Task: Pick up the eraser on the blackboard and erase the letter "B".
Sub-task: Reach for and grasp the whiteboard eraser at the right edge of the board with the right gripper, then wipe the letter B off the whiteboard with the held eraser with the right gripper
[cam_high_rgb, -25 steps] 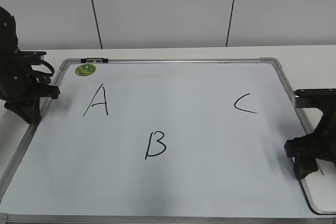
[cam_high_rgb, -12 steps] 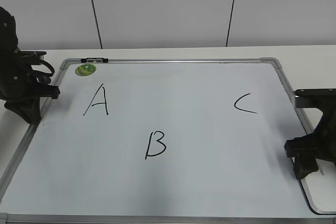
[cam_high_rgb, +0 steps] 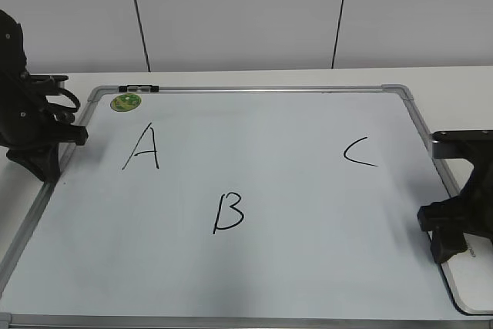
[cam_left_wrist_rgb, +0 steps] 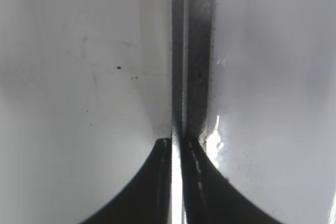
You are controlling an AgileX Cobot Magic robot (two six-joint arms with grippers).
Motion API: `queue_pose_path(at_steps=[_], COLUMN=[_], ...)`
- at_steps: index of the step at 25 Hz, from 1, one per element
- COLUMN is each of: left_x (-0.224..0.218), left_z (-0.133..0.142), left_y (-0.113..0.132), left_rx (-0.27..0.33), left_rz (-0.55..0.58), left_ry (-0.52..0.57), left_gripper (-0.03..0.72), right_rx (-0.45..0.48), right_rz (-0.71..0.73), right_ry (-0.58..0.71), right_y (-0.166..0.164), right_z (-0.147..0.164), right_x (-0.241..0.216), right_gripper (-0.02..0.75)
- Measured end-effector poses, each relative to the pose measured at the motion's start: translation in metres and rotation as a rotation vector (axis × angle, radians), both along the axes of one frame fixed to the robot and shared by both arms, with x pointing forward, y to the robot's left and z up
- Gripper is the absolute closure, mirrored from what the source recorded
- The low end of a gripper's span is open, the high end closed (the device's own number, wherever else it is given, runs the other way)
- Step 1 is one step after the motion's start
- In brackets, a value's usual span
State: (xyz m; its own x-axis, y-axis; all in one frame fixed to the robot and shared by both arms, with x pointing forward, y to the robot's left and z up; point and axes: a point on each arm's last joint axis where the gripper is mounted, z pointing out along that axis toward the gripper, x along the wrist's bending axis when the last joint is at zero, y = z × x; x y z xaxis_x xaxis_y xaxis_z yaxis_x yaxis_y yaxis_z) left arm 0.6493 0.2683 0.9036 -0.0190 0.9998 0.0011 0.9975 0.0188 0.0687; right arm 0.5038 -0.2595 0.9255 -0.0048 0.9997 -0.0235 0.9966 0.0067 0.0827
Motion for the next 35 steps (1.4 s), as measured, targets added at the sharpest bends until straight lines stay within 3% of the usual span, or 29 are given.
queue_pose_path(at_steps=[27, 35], left_x=[0.000, 0.000], left_z=[0.000, 0.000], left_y=[0.000, 0.000], left_rx=[0.000, 0.000], left_rz=[0.000, 0.000], left_ry=[-0.003, -0.004], left_gripper=[0.651, 0.651], right_rx=[0.008, 0.045], right_rz=[-0.013, -0.015], right_ry=[0.017, -0.006], right_y=[0.001, 0.010], right_z=[0.002, 0.051], right_x=[0.002, 0.035], right_gripper=[0.200, 0.200])
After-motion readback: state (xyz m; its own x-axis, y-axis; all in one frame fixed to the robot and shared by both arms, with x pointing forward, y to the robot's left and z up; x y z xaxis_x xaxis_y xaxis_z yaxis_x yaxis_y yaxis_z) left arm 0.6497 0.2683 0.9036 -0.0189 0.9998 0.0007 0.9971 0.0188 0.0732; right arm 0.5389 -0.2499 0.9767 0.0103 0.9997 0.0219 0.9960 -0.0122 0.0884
